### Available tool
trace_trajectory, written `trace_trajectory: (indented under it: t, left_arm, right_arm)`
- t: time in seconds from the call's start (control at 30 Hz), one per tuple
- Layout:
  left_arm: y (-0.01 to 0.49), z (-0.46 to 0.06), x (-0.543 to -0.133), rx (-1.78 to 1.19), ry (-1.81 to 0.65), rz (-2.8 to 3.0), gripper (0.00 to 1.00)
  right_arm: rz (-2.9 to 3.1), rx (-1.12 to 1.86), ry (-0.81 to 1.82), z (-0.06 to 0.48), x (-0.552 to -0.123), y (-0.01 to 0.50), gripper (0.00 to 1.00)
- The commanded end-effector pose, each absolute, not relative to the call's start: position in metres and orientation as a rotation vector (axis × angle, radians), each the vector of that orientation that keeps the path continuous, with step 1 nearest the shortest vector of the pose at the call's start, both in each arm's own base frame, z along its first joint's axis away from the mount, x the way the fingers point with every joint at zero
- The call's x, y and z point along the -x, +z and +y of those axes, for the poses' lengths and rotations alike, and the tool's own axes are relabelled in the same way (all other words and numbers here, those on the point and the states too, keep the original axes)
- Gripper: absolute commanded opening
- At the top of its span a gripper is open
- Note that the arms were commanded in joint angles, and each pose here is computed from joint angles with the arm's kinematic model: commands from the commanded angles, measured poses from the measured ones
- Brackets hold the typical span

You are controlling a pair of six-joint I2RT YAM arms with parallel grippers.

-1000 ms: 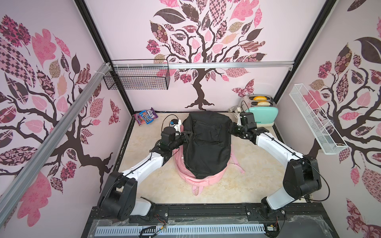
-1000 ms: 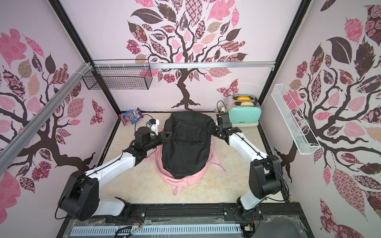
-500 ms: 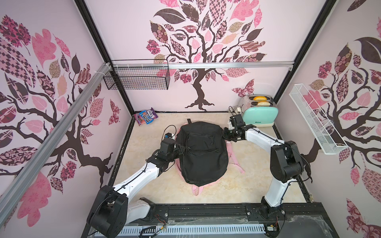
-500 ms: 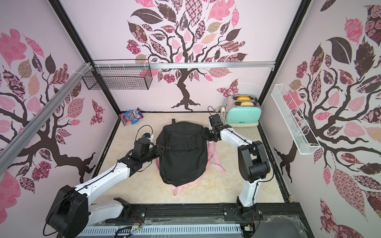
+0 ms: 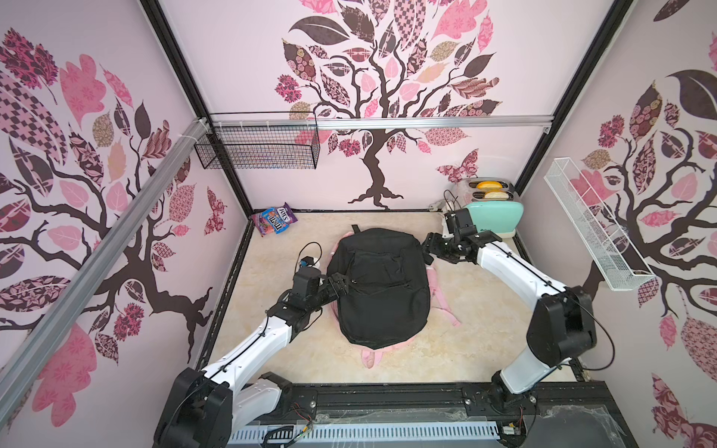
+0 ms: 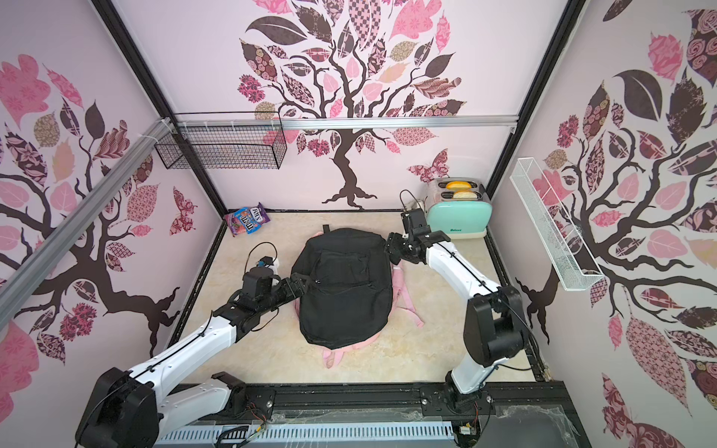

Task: Zip up the backpack
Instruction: Adjust the backpack on the backpack.

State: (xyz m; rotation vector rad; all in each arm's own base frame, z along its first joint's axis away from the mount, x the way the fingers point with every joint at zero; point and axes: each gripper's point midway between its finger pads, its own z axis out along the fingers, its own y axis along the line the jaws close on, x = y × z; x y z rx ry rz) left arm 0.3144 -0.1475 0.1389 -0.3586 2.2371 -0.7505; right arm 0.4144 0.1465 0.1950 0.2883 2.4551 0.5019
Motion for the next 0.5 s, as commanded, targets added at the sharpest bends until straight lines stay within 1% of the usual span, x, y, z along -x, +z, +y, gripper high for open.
trace_trajectory:
  t: [0.0, 0.17, 0.3, 0.4, 0.47]
  left_arm:
    - [0.141, -0.15, -0.318, 0.335, -0.832, 2.21, 0.88]
    - [0.132, -0.159, -0.322, 0.294, -0.871, 2.23, 0.88]
    - [0.122, -0.164, -0.322, 0.286, -0.89, 2.267, 0.88]
    - [0.12, -0.163, -0.315, 0.286, -0.891, 2.289, 0.87]
    - [0.118, -0.151, -0.31, 0.324, -0.822, 2.304, 0.87]
  right_arm:
    - [2.412, -0.241, 0.538, 0.15, -0.398, 0.221, 0.75]
    - [2.421, -0.091, 0.788, 0.207, -0.375, 0.224, 0.72]
    - [2.439, -0.003, 0.909, 0.25, -0.368, 0.217, 0.69]
    - [2.459, 0.009, 0.952, 0.266, -0.369, 0.205, 0.68]
    - [2.476, 0.005, 0.944, 0.269, -0.371, 0.195, 0.67]
